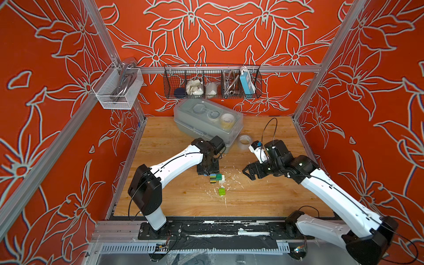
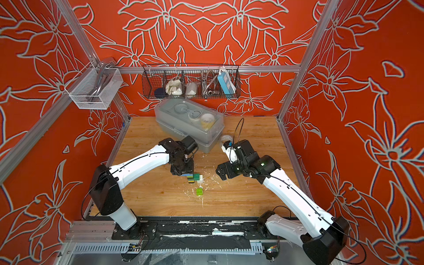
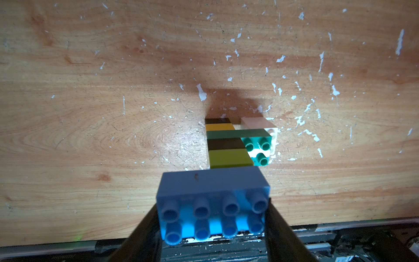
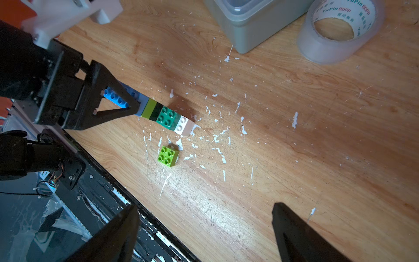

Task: Assemble a giraffe with lego
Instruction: Assemble the lego brick with the lego brick.

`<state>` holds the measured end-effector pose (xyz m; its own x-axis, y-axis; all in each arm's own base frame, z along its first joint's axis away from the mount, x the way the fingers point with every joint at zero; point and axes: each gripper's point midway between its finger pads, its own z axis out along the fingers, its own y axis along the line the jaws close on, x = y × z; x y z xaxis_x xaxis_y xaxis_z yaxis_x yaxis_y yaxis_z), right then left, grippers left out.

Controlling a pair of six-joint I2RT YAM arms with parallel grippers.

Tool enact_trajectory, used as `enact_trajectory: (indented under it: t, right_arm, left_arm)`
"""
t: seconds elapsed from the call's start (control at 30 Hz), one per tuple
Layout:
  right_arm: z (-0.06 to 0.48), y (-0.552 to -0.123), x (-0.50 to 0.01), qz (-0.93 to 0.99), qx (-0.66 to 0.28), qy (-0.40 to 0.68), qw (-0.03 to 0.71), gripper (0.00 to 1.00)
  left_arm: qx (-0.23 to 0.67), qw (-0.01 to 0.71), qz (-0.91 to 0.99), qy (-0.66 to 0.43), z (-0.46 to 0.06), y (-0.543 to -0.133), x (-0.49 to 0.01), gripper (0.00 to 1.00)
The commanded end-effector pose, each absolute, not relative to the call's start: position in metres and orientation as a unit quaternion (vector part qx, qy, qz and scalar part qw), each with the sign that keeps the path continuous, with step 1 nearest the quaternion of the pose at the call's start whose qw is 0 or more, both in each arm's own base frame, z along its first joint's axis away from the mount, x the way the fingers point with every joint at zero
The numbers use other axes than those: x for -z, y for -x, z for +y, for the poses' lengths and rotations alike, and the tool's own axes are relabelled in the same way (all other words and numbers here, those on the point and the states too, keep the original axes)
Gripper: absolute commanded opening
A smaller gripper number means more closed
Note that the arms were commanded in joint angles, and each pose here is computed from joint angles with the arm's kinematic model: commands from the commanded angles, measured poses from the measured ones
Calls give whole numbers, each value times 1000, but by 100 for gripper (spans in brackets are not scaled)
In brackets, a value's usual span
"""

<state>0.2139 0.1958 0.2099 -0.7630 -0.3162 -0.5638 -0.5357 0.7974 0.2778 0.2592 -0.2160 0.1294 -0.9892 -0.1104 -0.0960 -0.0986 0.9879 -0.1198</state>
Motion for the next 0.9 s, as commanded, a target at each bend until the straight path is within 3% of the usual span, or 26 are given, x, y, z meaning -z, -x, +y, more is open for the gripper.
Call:
enact_trajectory:
  t: [0.0,0.87]
  right_arm:
    - [199,-213,-211,909,-222,240,259,96]
    - [200,-208,-212,898,-240,246,276,100]
  left_arm:
    - [-2,5,998,57,-195,-244,-105,53]
    - [-37,-4,998,57,-184,-241,-98,54]
